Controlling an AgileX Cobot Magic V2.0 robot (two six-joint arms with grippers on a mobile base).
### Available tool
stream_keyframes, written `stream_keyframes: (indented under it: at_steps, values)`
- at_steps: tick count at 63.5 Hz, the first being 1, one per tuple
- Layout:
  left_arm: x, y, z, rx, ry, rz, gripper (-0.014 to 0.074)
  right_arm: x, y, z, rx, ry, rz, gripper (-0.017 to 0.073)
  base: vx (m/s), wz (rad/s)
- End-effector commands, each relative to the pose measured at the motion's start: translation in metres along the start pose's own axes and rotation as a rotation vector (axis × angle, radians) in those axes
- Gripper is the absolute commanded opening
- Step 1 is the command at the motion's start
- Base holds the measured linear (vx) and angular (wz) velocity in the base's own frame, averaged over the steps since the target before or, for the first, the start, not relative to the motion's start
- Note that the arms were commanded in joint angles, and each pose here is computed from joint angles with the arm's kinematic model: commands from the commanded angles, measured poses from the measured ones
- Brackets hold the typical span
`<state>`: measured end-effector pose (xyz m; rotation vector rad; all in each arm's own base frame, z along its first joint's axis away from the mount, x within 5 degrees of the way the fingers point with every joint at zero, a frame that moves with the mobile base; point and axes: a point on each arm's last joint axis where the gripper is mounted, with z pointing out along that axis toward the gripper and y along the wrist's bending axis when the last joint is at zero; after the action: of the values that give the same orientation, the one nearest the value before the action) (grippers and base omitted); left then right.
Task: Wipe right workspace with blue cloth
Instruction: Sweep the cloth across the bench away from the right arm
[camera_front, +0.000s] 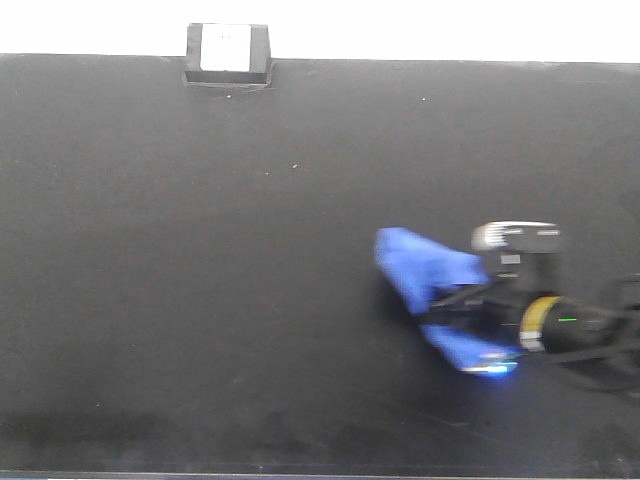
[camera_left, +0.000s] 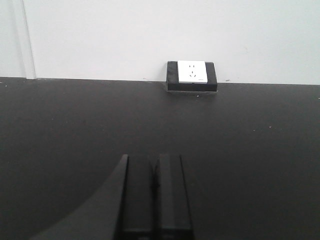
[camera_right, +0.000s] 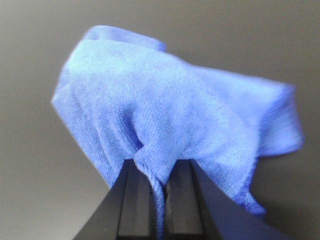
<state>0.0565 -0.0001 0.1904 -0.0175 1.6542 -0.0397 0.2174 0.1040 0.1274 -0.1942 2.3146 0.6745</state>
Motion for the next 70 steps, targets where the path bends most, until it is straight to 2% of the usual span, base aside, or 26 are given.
stream_keyframes:
  at_steps: [1,12,17,21,26,32,36,42,48,54,62,70]
  values:
    - [0.002,-0.001,0.001,0.019,-0.066,-0.007,-0.0006,-0.014,0.034,0.015,-0.172,-0.072,-0.04,0.0006,0.0,0.0]
    - [0.002,-0.001,0.001,0.019,-0.066,-0.007,-0.0006,-0.005,0.084,0.053,-0.238,0.012,-0.085,0.0008,0.0,0.0]
    - [0.002,-0.001,0.001,0.019,-0.066,-0.007,-0.0006,-0.001,0.1,0.065,-0.235,0.052,-0.106,0.0009,0.0,0.0]
    - [0.002,-0.001,0.001,0.019,-0.066,-0.007,-0.0006,-0.001,0.107,0.07,-0.212,0.068,-0.104,0.001,0.0,0.0]
    - [0.002,-0.001,0.001,0.019,-0.066,-0.007,-0.0006,-0.004,0.101,0.071,-0.146,0.084,-0.067,0.001,0.0,0.0]
    - [0.002,-0.001,0.001,0.019,-0.066,-0.007,-0.0006,-0.01,0.083,0.068,-0.036,0.112,-0.034,0.001,0.0,0.0]
    - [0.002,-0.001,0.001,0.019,-0.066,-0.007,-0.0006,-0.015,0.063,0.064,0.054,0.135,-0.002,0.001,0.0,0.0]
    - [0.002,-0.001,0.001,0.019,-0.066,-0.007,-0.0006,-0.025,0.027,0.052,0.237,0.19,0.041,0.0013,0.0,0.0]
    - [0.002,-0.001,0.001,0.019,-0.066,-0.007,-0.0006,-0.039,-0.008,0.034,0.373,0.213,0.036,0.0013,0.0,0.0]
    - [0.002,-0.001,0.001,0.019,-0.066,-0.007,-0.0006,-0.053,-0.038,0.012,0.473,0.201,0.03,0.0013,0.0,0.0]
    - [0.002,-0.001,0.001,0.019,-0.066,-0.007,-0.0006,-0.069,-0.081,-0.023,0.609,0.154,0.078,0.0013,0.0,0.0]
    - [0.002,-0.001,0.001,0.019,-0.066,-0.007,-0.0006,-0.075,-0.116,-0.053,0.725,0.129,0.127,0.0013,0.0,0.0]
